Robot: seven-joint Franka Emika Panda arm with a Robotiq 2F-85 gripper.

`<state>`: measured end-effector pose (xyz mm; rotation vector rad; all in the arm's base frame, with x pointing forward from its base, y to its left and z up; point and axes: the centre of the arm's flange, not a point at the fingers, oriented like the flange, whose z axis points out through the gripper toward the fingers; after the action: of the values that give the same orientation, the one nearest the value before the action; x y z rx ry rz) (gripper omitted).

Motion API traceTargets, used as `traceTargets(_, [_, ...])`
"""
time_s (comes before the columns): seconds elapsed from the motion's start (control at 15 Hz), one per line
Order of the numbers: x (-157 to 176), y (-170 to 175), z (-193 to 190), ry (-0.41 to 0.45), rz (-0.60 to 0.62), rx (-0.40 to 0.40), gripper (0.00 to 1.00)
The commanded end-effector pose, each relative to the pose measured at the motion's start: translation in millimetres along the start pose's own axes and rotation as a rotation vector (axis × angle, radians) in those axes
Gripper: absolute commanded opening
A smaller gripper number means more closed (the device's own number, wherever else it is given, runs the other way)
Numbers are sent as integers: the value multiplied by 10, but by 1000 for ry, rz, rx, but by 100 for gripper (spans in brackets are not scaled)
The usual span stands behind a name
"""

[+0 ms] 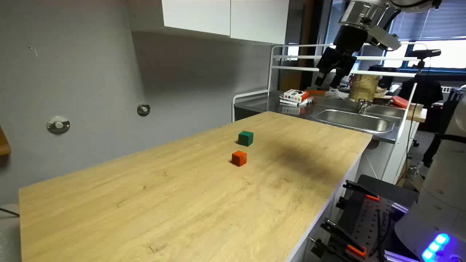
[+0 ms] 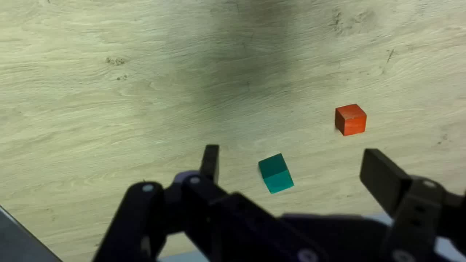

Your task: Put the orange block on top of the green one

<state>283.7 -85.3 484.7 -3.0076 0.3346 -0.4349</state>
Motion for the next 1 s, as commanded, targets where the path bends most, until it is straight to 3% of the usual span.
traceTargets(0.0, [0, 0, 0, 0, 0, 0, 100])
traceTargets(0.6, [0, 0, 0, 0, 0, 0, 100])
traceTargets(0.93, [252, -165, 272, -41, 25, -3, 100])
